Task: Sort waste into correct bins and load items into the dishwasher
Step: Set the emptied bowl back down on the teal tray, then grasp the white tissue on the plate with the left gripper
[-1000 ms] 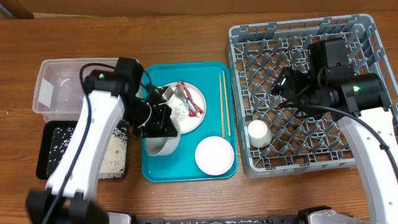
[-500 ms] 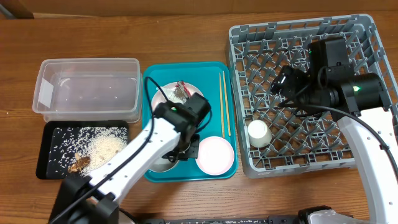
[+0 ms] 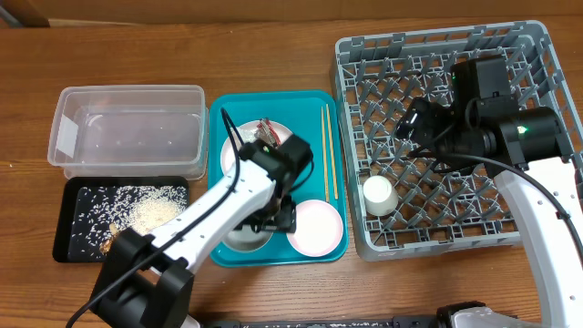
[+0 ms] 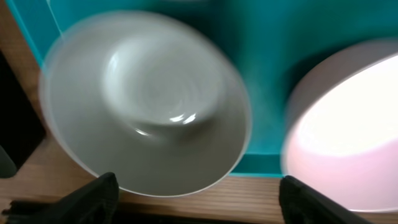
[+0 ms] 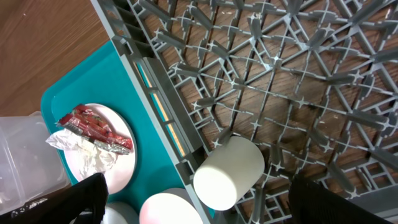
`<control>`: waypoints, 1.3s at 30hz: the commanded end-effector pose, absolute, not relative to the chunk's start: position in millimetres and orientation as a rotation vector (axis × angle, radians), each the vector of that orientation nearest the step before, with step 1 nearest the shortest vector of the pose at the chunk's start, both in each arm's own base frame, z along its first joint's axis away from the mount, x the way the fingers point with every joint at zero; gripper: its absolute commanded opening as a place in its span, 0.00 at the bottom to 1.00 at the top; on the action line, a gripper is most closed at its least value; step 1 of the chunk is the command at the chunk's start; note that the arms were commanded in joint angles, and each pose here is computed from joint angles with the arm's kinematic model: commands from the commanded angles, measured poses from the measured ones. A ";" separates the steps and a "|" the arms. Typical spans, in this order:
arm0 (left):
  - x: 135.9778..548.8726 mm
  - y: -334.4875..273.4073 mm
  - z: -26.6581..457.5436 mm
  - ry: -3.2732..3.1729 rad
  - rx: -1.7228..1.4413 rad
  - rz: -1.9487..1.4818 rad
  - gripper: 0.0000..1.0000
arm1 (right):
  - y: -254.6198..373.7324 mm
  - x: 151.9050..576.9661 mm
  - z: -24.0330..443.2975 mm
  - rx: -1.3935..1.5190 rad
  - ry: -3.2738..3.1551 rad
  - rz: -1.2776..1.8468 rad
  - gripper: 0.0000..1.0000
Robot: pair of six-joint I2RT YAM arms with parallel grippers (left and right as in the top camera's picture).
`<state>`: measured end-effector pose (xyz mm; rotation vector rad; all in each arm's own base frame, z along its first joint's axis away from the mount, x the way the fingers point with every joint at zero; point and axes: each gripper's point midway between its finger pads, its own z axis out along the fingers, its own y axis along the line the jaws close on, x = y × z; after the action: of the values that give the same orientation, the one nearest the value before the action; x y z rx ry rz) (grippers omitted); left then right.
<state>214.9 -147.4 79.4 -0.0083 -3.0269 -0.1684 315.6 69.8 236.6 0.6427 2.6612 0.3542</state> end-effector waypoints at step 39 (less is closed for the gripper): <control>391.7 -65.4 190.4 -3.357 0.120 -0.181 0.04 | 70.4 318.1 246.2 0.632 2.634 0.374 0.96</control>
<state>370.8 -104.4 131.9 -0.0120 -3.1809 -0.0263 315.2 69.7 236.4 0.6427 2.6631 0.3532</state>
